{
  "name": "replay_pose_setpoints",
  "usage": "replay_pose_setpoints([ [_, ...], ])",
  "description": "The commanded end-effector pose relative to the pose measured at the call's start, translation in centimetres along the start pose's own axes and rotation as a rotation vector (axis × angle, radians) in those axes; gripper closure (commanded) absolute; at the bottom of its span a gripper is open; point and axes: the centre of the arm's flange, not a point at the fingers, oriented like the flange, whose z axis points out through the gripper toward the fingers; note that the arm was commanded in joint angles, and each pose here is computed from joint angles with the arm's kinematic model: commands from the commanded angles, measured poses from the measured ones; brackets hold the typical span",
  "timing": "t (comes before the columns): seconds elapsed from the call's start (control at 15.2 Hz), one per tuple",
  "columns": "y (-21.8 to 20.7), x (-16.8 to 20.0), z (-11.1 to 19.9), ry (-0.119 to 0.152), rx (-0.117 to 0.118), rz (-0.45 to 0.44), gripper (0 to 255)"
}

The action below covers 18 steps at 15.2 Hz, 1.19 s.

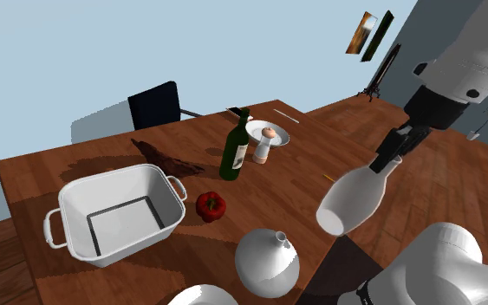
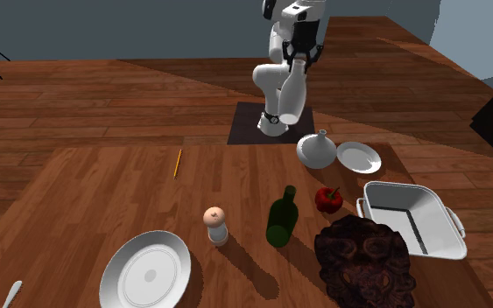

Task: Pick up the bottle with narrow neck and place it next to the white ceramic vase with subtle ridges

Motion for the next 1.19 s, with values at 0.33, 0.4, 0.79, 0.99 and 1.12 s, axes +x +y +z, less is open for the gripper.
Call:
replay_pose_setpoints([
  [0.33, 0.0, -0.3, 3.8, 0.001, 0.000, 0.000, 255],
  [0.4, 0.0, -0.3, 4.3, 0.001, 0.000, 0.000, 255],
  [0.79, 0.0, -0.5, 7.5, 0.001, 0.000, 0.000, 255],
  [0.99, 0.0, -0.6, 9.0, 0.001, 0.000, 0.000, 255],
  [1.12, -0.1, -0.6, 10.1, 0.001, 0.000, 0.000, 255],
])
